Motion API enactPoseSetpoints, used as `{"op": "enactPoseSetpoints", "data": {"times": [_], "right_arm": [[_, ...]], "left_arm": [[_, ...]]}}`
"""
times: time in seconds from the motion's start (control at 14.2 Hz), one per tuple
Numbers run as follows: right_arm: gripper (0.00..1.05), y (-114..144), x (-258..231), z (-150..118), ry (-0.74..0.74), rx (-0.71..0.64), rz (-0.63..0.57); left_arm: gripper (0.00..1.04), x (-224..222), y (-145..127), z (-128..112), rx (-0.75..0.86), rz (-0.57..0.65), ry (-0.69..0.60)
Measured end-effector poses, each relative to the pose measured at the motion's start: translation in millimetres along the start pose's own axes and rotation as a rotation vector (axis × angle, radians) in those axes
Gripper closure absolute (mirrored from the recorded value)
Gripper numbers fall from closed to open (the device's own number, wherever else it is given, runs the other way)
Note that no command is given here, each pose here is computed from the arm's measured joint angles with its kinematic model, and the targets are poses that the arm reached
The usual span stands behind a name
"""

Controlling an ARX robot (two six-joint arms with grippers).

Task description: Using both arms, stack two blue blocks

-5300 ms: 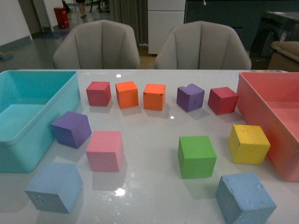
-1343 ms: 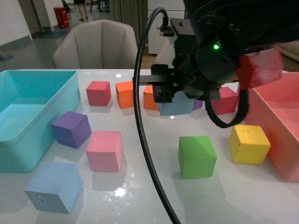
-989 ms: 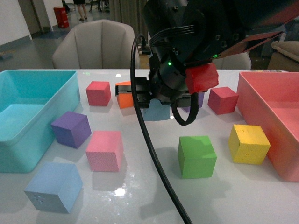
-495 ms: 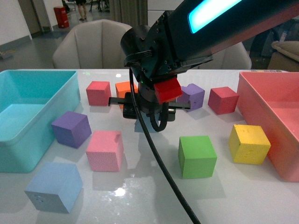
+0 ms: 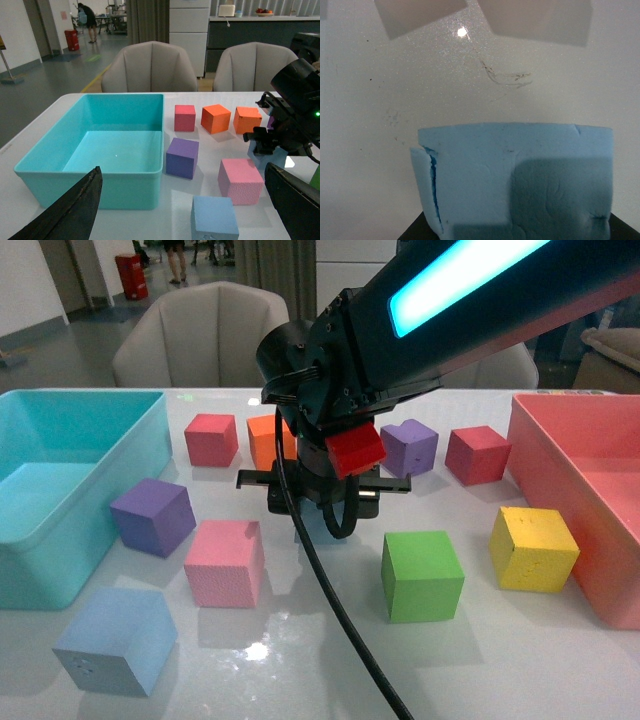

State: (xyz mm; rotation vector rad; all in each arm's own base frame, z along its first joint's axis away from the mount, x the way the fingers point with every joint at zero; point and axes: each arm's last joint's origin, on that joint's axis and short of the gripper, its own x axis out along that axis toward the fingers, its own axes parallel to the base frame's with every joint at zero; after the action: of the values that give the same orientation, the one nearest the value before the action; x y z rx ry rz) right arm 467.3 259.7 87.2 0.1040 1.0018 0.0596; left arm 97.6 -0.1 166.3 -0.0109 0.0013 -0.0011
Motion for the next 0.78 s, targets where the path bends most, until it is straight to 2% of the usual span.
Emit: {"op": "enactPoseSetpoints", "data": {"times": [0.14,0.21,0.28,0.35,0.57,0.78], "right_arm": [[0.61,0.2,0.0,0.3,-0.003,0.001,0.002],[0.41,0.0,1.5,-0.7,0.002,0.001,-0.001],[0.15,0.0,1.7,0.5,-0.007,0.003,0.007],[0.08,0.9,0.0,2.6,-0.027,0.008,0.028],[0.06,-2.0,-36.3,16.5,-0.098,0.027,0.071],[0.06,-11.0,-94.1,29.7,-0.252,0.061,0.16]], "left_arm": [[0.07,0.0,0.0,0.0,0.0,0.0,0.0],[0.07,0.0,0.0,0.0,0.0,0.0,0.0],[0.07,0.0,0.0,0.0,0.0,0.0,0.0],[0.07,0.0,0.0,0.0,0.0,0.0,0.0],[0.07,0.0,0.0,0.0,0.0,0.0,0.0],[0.07,0.0,0.0,0.0,0.0,0.0,0.0]]}}
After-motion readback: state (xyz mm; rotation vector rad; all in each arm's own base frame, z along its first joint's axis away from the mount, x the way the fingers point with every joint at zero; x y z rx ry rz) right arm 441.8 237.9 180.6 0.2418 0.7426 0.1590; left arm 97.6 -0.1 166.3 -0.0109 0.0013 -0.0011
